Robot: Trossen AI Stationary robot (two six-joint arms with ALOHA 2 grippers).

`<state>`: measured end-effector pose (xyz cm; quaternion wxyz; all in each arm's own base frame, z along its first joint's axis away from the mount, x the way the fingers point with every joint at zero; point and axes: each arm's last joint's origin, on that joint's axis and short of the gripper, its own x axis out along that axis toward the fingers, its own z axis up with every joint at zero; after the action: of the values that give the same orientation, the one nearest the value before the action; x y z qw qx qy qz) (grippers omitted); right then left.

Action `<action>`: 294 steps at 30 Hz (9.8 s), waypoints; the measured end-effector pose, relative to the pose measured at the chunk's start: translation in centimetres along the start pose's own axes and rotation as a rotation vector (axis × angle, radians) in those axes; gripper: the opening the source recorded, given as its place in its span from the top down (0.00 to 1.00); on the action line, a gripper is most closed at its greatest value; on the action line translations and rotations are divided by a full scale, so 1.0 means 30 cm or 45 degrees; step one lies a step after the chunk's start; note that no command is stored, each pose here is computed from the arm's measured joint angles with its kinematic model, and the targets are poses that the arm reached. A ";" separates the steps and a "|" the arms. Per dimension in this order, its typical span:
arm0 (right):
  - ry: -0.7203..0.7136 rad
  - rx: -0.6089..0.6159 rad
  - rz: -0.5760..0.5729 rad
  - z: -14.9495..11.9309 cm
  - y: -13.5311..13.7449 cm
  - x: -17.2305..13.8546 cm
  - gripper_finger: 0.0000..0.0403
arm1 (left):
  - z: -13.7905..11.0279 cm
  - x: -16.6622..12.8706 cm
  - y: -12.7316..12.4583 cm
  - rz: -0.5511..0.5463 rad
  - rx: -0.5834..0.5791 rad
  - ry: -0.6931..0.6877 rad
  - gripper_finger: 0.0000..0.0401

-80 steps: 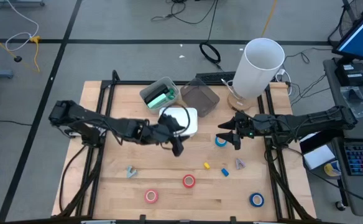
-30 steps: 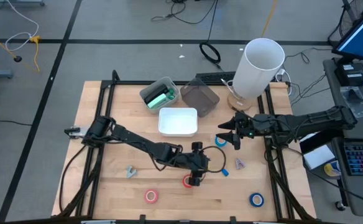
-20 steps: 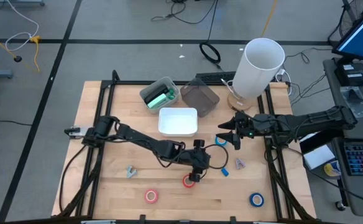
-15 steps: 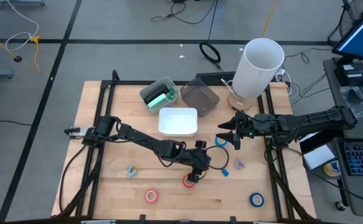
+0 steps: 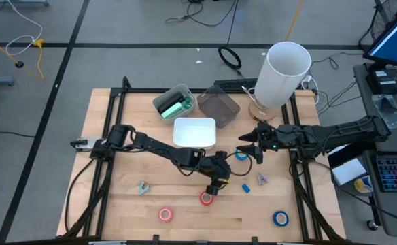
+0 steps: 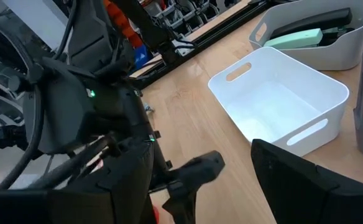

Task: Pick and place Stapler, Stapler remover, tape
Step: Put the yellow stapler into the gray bin, then put the blue stapler into the gray bin

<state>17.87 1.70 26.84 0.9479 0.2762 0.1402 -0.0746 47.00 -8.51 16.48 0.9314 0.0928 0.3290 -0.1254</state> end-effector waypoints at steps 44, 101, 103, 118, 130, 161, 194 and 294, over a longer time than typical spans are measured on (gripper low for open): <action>-0.001 0.000 0.000 0.000 0.000 0.000 0.35 | -0.120 0.130 -0.017 -0.079 -0.024 0.091 0.47; 0.000 -0.004 -0.001 0.000 0.000 0.000 0.35 | -0.263 -0.667 0.790 0.969 -0.833 0.612 0.81; 0.001 -0.004 -0.002 -0.001 -0.001 0.000 0.35 | -0.303 -0.647 0.813 0.949 -0.863 0.656 0.80; 0.001 -0.004 -0.002 -0.001 -0.001 0.000 0.35 | -0.401 -0.567 0.862 0.885 -0.902 0.744 0.78; 0.001 -0.004 -0.002 -0.001 -0.001 0.000 0.35 | -0.421 -0.545 0.878 0.865 -0.917 0.726 0.77; -0.001 0.001 -0.001 0.000 0.000 0.000 0.35 | -0.314 -0.619 0.832 0.825 -0.921 0.565 0.46; -0.019 0.138 0.014 0.005 0.003 0.000 0.35 | 0.143 -0.532 0.039 0.141 -0.437 0.197 0.46; 1.184 0.549 -0.766 -0.142 0.267 0.236 0.45 | -0.453 -1.024 -0.081 0.148 -0.548 -0.277 0.46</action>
<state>25.40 10.25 25.24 0.6469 0.4142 0.5944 -0.2380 15.18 -2.04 25.40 0.9653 -0.1029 0.2400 -0.0081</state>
